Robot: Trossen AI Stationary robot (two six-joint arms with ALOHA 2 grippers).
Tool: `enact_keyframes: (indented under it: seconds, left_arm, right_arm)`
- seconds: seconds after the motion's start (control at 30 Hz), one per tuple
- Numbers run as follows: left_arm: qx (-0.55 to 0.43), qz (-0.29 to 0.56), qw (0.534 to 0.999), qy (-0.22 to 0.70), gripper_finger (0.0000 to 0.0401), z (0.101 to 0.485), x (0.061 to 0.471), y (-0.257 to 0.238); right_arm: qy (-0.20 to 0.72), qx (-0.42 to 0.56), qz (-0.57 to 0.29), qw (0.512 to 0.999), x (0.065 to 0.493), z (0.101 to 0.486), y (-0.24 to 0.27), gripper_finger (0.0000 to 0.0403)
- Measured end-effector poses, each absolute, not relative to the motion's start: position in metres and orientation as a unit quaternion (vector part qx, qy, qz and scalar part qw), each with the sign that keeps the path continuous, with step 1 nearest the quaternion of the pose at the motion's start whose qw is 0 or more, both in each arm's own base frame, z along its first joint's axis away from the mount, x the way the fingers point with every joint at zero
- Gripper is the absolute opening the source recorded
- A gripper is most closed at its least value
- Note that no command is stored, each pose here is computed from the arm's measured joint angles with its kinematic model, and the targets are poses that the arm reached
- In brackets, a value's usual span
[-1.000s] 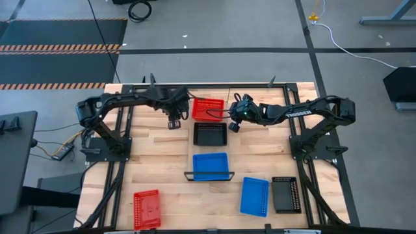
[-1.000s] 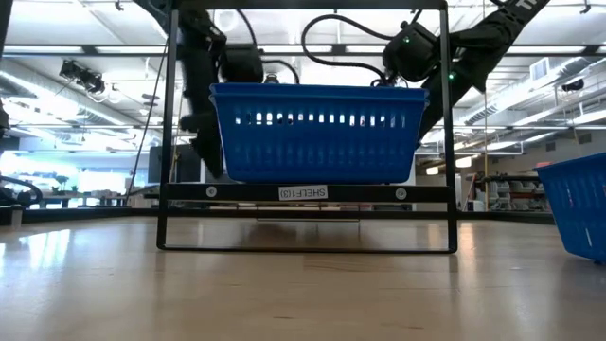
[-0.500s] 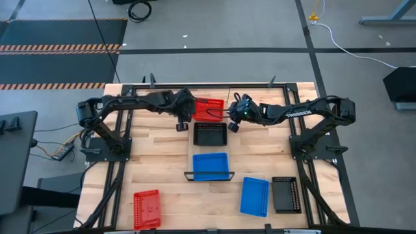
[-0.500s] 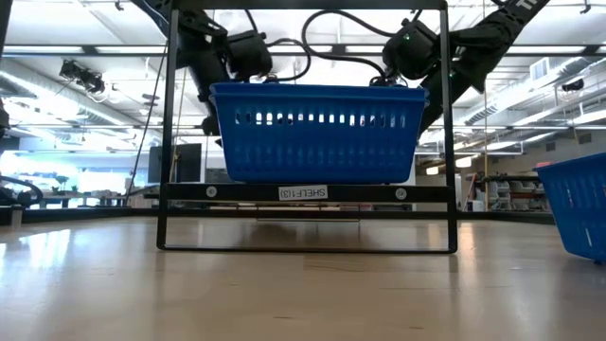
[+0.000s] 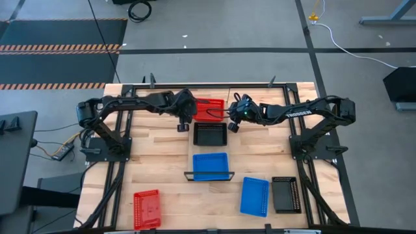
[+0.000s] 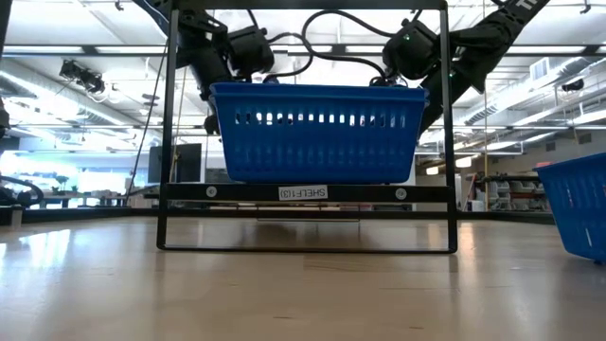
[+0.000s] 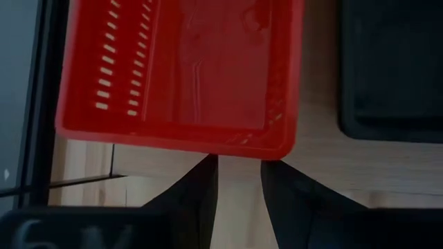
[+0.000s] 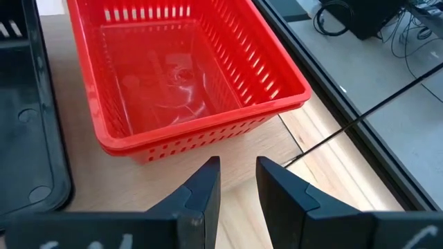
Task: Stack baskets on shelf by color
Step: Stack the top red bin on top of the red bin on the shelf
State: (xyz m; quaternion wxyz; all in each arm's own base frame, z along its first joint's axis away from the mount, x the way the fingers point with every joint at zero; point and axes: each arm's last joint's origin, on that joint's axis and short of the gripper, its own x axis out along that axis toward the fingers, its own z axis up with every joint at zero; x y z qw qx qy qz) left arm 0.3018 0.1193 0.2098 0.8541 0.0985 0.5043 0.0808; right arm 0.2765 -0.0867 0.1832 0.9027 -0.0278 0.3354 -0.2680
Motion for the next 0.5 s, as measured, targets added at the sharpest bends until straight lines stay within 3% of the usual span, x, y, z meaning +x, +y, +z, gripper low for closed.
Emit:
enact_keyframes:
  seconds: [0.5]
  left_arm:
    - [0.107,0.083,0.864,0.484,0.0117,0.2125,0.3062,0.1183]
  right_arm:
    - [0.338,-0.028,-0.268,0.902,0.2761,0.1828,-0.0867,0.01]
